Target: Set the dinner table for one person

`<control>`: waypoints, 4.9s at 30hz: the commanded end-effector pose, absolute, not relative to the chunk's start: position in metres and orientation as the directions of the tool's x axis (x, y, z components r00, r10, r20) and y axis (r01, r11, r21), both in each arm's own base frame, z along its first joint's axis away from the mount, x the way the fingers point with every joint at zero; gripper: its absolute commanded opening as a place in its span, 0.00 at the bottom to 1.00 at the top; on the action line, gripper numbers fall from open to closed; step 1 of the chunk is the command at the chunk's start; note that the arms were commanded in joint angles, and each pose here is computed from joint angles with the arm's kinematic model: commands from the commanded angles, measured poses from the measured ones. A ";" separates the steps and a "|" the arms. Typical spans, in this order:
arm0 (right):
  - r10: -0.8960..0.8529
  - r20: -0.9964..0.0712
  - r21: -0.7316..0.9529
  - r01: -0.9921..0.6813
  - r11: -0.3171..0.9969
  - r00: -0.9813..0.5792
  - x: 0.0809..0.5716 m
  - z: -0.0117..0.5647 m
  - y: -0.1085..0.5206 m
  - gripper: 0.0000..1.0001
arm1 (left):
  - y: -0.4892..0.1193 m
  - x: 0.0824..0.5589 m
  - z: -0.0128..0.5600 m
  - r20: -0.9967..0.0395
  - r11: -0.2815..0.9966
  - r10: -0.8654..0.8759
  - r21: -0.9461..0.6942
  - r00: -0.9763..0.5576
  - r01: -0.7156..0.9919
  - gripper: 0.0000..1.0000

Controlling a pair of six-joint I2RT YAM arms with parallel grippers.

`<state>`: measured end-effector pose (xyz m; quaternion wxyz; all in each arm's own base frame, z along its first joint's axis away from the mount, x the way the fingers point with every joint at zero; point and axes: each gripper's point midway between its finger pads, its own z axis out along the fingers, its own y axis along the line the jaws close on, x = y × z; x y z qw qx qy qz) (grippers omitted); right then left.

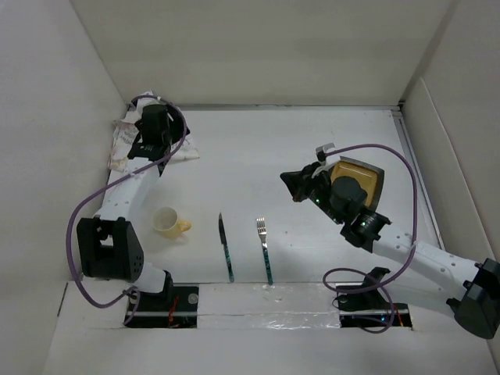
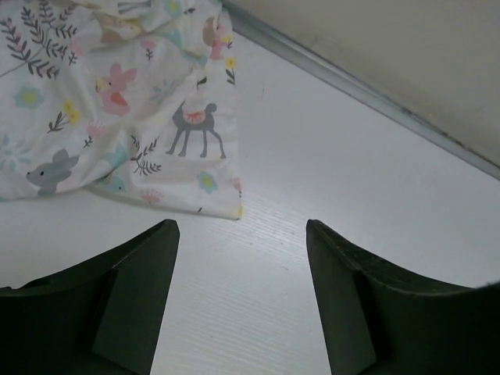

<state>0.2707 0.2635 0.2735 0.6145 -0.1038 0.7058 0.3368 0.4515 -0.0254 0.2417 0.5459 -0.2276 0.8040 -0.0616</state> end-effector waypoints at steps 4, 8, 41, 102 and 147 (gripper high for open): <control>0.315 -0.930 0.367 -0.552 0.749 -0.190 0.276 0.284 0.261 0.00 | -0.011 0.467 0.238 -0.842 0.893 -0.407 -0.287 -0.353 -0.345 0.63; 0.296 -0.933 0.361 -0.563 0.744 -0.206 0.278 0.280 0.265 0.00 | 0.015 0.478 0.211 -0.813 0.872 -0.423 -0.247 -0.399 -0.422 0.55; 0.132 -0.933 0.321 -0.605 0.729 -0.336 0.295 0.236 0.307 0.58 | 0.046 0.514 0.118 -0.751 0.847 -0.309 0.061 -0.583 -0.527 0.58; 0.138 -0.875 0.303 -0.302 0.904 -0.465 0.390 0.162 0.262 0.00 | -0.250 0.539 0.272 -0.866 0.941 -0.271 -0.330 -0.419 0.073 0.99; 0.159 -0.895 0.363 -0.473 0.803 -0.417 0.347 0.224 0.274 0.45 | -0.164 0.356 0.070 -0.772 0.942 0.025 0.230 -0.635 -0.243 0.58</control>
